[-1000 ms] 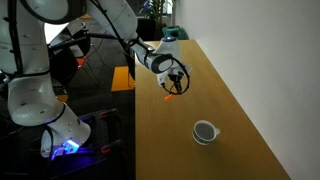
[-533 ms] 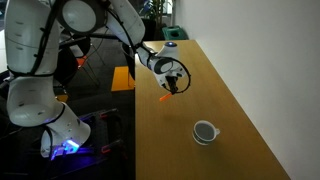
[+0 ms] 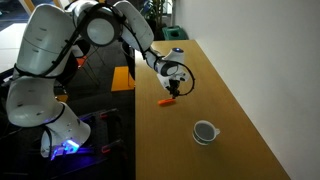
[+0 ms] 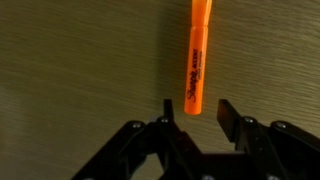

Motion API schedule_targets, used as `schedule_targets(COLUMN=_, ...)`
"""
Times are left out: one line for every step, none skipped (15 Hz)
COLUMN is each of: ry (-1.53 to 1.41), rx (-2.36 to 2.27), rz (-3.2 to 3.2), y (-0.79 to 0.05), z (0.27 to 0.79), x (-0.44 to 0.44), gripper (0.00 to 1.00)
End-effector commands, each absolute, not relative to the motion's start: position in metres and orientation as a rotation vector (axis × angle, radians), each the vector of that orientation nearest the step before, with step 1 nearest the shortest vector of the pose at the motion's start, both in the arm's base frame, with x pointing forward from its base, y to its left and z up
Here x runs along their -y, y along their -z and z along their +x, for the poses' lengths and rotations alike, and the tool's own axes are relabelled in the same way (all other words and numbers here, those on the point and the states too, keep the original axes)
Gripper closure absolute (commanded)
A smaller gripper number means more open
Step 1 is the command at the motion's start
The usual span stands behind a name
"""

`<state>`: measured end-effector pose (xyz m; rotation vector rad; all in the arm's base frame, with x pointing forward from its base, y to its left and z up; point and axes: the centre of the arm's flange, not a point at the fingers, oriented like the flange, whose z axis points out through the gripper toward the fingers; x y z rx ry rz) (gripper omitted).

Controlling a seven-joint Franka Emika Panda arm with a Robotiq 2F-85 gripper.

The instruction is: Put the orange sharpie on the table

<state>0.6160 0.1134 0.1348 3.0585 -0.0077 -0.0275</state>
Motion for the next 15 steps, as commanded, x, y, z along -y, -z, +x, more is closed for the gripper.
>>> schedule_targets(ry=0.020, rx=0.020, rz=3.047, y=-0.151, z=0.624, x=-0.116, gripper=0.18)
schedule_targets(ry=-0.008, rx=0.034, rz=3.043, y=-0.159, z=0.621, x=-0.114, gripper=0.11)
schedule_targets(ry=-0.024, rx=0.035, rz=3.046, y=-0.165, z=0.618, x=-0.113, gripper=0.03)
schedule_targets(ry=-0.053, rx=0.049, rz=3.042, y=-0.173, z=0.614, x=-0.110, gripper=0.00)
schedule_targets(ry=-0.072, rx=0.056, rz=3.043, y=-0.180, z=0.612, x=-0.108, gripper=0.00)
schedule_targets(ry=-0.098, rx=0.068, rz=3.043, y=-0.188, z=0.608, x=-0.104, gripper=0.00)
schedule_targets(ry=-0.118, rx=0.076, rz=3.051, y=-0.196, z=0.606, x=-0.100, gripper=0.00)
schedule_targets(ry=-0.138, rx=0.082, rz=3.057, y=-0.203, z=0.603, x=-0.096, gripper=0.00)
schedule_targets(ry=-0.160, rx=0.089, rz=3.062, y=-0.210, z=0.599, x=-0.093, gripper=0.00)
schedule_targets(ry=-0.180, rx=0.093, rz=3.067, y=-0.217, z=0.595, x=-0.090, gripper=0.00)
schedule_targets(ry=-0.204, rx=0.094, rz=3.071, y=-0.222, z=0.591, x=-0.088, gripper=0.00)
schedule_targets(ry=-0.228, rx=0.097, rz=3.076, y=-0.227, z=0.588, x=-0.086, gripper=0.00)
schedule_targets(ry=-0.251, rx=0.098, rz=3.079, y=-0.231, z=0.584, x=-0.085, gripper=0.00)
schedule_targets(ry=-0.276, rx=0.097, rz=3.086, y=-0.234, z=0.580, x=-0.083, gripper=0.00)
schedule_targets(ry=-0.300, rx=0.098, rz=3.094, y=-0.236, z=0.577, x=-0.082, gripper=0.00)
